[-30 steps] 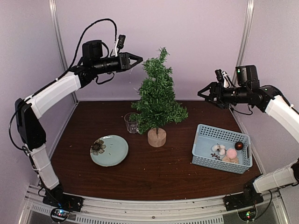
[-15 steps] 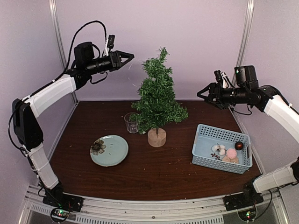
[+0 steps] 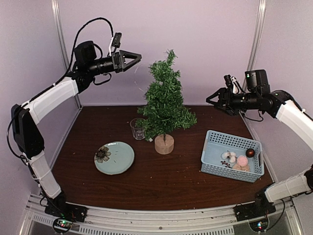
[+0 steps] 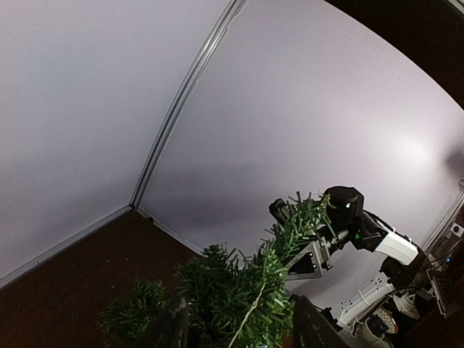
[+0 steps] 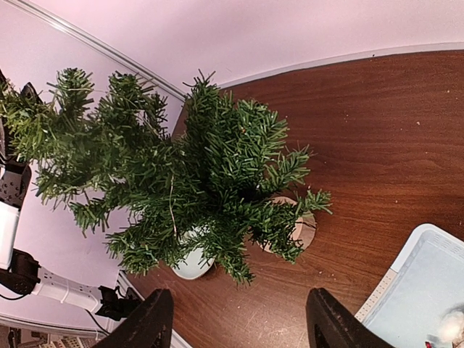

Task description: Decorate the small christmas tree

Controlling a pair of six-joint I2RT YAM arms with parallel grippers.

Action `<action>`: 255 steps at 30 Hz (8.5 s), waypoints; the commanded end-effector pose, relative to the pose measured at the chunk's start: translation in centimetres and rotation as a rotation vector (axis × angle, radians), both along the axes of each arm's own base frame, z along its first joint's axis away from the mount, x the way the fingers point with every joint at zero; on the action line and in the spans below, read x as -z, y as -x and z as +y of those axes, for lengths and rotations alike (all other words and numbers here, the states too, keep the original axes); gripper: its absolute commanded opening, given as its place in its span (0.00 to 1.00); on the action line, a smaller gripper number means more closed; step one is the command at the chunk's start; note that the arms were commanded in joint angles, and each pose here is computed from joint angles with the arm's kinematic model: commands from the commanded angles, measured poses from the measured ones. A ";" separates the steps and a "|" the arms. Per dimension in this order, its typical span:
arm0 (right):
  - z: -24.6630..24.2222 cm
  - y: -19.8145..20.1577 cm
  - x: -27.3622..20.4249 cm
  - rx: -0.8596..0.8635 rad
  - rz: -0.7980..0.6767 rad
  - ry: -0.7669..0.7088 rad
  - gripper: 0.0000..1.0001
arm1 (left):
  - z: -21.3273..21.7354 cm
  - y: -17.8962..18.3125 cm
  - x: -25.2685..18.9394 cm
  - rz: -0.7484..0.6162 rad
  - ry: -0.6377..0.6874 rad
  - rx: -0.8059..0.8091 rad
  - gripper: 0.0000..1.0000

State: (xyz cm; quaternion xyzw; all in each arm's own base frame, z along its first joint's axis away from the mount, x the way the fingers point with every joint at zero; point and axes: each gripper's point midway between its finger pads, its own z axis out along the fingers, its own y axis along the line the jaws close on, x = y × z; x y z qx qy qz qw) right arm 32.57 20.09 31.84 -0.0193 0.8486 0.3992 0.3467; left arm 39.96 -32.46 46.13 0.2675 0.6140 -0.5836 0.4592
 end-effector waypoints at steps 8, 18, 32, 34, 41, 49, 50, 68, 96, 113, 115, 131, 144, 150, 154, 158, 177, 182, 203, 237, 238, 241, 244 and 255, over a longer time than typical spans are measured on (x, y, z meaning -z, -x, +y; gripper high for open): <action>0.1 -0.1 -0.2 0.004 -0.006 -0.025 0.65 | -2.2 2.0 -0.1 -0.082 -0.017 0.133 0.48; 0.3 -0.3 0.1 -0.005 0.001 -0.020 0.64 | -2.9 2.2 0.3 -0.076 -0.013 0.162 0.11; 0.4 -0.6 0.4 -0.009 0.007 -0.017 0.64 | -4.2 -2.1 2.5 0.036 0.001 0.038 0.00; 0.4 -0.5 0.5 -0.010 0.008 -0.016 0.64 | -4.3 -2.6 3.5 0.057 -0.018 0.018 0.00; 0.2 -0.4 0.8 -0.003 0.013 -0.010 0.64 | -4.2 -3.2 6.8 0.105 -0.083 -0.016 0.00; 0.2 -0.4 0.9 0.000 0.016 -0.009 0.64 | -3.9 -3.2 10.9 0.169 -0.137 -0.036 0.00; 0.2 -0.4 0.9 0.000 0.016 -0.009 0.64 | -3.9 -3.2 11.3 0.174 -0.143 -0.039 0.00; 0.3 -0.4 0.6 -0.011 0.006 -0.003 0.65 | -3.1 -2.5 10.3 0.147 -0.152 -0.069 0.09; -7.6 2.9 1.7 0.081 0.045 0.220 0.69 | 9.4 1.3 8.2 0.108 -0.262 -0.434 0.98; -16.0 9.6 12.6 0.293 0.457 0.484 0.63 | 15.0 6.0 17.0 0.221 -0.422 -0.634 0.98; -17.0 10.1 14.3 0.307 0.512 0.520 0.61 | 14.9 6.0 17.2 0.225 -0.423 -0.629 0.98; -20.1 8.6 23.2 0.309 0.748 0.668 0.52 | 13.4 4.6 18.5 0.226 -0.452 -0.562 0.98; -23.3 8.7 24.1 0.424 0.824 0.629 0.26 | 13.5 4.3 18.7 0.218 -0.461 -0.575 0.97; -22.6 8.3 24.8 0.395 0.824 0.575 0.25 | 13.1 3.9 18.9 0.222 -0.456 -0.562 0.98; -22.3 7.9 24.9 0.374 0.817 0.558 0.25 | 13.0 3.7 19.1 0.228 -0.456 -0.558 0.98; -22.1 7.6 25.4 0.361 0.827 0.547 0.24 | 13.0 3.6 19.2 0.233 -0.453 -0.560 0.98; -20.8 6.4 21.7 0.332 0.728 0.475 0.00 | 13.0 2.7 19.3 0.245 -0.456 -0.580 0.98; -20.0 6.2 19.5 0.319 0.672 0.428 0.00 | 13.2 2.7 19.2 0.243 -0.460 -0.593 0.98; -9.1 5.6 13.4 0.067 0.451 0.226 0.00 | 5.0 13.3 17.0 -0.243 -0.616 -0.244 0.98; 19.4 14.2 24.0 -0.864 0.191 0.694 0.00 | 3.0 22.7 28.8 -0.283 -0.862 -0.102 0.70; 19.6 14.1 24.1 -0.866 0.187 0.697 0.00 | 3.0 23.0 29.1 -0.286 -0.868 -0.081 0.70; 19.8 13.7 23.9 -0.868 0.174 0.713 0.12 | 2.7 23.8 29.9 -0.309 -0.898 -0.010 0.70; 19.7 13.4 22.7 -0.861 0.156 0.724 0.31 | 2.0 24.3 30.3 -0.328 -0.921 0.062 0.70; 14.3 13.3 16.0 -0.668 0.090 0.674 0.63 | -3.3 25.9 30.7 -0.406 -0.934 0.404 0.51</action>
